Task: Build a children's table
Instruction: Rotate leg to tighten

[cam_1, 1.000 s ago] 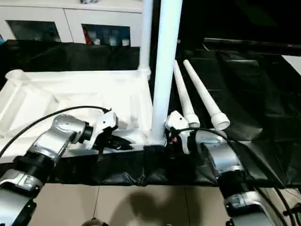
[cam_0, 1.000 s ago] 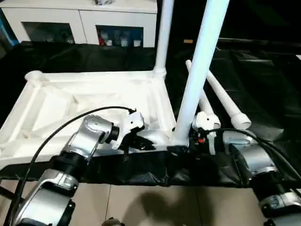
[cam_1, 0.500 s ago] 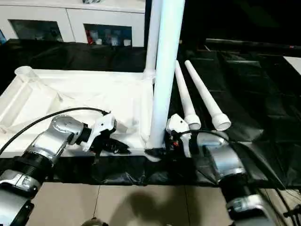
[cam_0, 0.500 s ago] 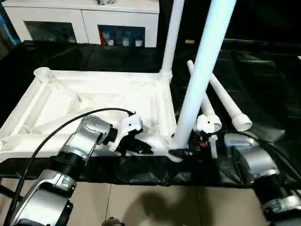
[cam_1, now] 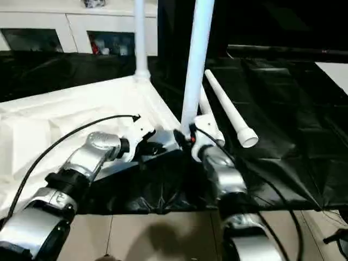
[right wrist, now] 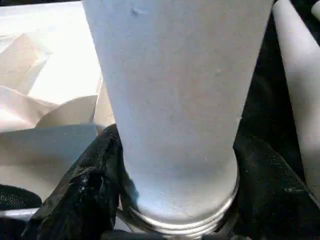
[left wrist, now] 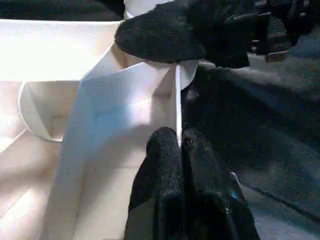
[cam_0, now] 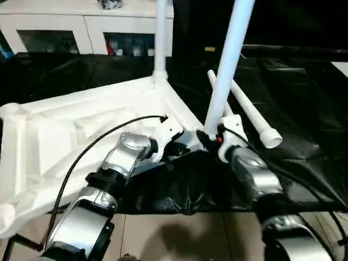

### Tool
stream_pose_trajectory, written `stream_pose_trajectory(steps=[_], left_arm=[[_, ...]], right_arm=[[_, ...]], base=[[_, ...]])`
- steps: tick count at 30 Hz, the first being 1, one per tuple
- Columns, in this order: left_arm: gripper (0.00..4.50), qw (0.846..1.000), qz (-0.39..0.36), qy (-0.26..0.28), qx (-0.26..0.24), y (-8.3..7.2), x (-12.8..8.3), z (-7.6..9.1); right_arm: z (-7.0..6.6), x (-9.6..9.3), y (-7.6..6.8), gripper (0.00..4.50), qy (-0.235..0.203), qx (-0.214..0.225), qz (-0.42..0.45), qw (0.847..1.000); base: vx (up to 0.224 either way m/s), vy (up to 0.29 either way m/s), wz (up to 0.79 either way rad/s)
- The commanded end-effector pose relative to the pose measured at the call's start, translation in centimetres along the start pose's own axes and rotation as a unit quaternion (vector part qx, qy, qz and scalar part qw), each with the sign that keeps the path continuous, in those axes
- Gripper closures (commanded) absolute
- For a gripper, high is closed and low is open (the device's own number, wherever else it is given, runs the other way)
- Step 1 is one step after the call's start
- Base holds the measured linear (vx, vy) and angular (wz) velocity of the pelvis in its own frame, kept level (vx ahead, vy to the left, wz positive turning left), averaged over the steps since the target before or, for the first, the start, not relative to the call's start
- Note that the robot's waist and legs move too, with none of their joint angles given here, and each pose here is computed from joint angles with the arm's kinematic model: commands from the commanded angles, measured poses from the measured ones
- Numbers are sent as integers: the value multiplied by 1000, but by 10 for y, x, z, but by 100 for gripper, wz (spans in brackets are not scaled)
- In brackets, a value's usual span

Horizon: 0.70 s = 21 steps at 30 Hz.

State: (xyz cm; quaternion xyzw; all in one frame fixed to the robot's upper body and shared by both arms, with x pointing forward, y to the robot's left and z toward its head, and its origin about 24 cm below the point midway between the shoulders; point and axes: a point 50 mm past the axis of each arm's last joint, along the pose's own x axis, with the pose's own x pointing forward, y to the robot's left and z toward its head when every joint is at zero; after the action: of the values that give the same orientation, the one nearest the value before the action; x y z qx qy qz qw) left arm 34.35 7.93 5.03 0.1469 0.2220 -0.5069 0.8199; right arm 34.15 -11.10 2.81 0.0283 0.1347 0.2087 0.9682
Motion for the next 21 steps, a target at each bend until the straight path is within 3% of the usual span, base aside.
stream_pose_trajectory(steps=[1,4,5,9,11,12,13,14,17,20,21], left_arm=[[450,996,-60,-52,32,-24,22,29],[450,996,-69,-49,40,-19,15,25],[450,995,-79,-47,48,-18,11,23],[450,992,-105,-44,62,-17,3,18],[450,989,-125,-48,69,-17,-3,16],[450,986,-141,-52,68,-17,-8,15],[450,986,-141,-52,68,-17,-8,15],[450,984,-158,-48,73,-16,-14,13],[450,979,-181,-44,80,-15,-22,13],[450,974,-207,-41,87,-15,-28,15],[450,972,-212,-39,90,-15,-29,15]], right_arm=[[-2,14,51,108,6,16,104,994],[1,11,46,73,-2,-4,134,991],[1,6,41,63,2,-31,155,987],[2,-5,32,51,9,-73,206,976],[0,-15,27,51,22,-95,252,963],[-3,-23,23,51,34,-118,291,949],[-3,-23,23,51,34,-118,292,949],[-4,-33,19,51,49,-133,331,933],[-4,-43,14,51,64,-153,371,914],[-3,-51,12,51,84,-153,412,894],[-3,-53,11,75,88,-152,422,890]], base=[[0,0,0],[0,0,0],[0,0,0],[0,0,0],[0,0,0],[0,0,0],[0,0,0],[0,0,0],[0,0,0],[0,0,0],[0,0,0]])
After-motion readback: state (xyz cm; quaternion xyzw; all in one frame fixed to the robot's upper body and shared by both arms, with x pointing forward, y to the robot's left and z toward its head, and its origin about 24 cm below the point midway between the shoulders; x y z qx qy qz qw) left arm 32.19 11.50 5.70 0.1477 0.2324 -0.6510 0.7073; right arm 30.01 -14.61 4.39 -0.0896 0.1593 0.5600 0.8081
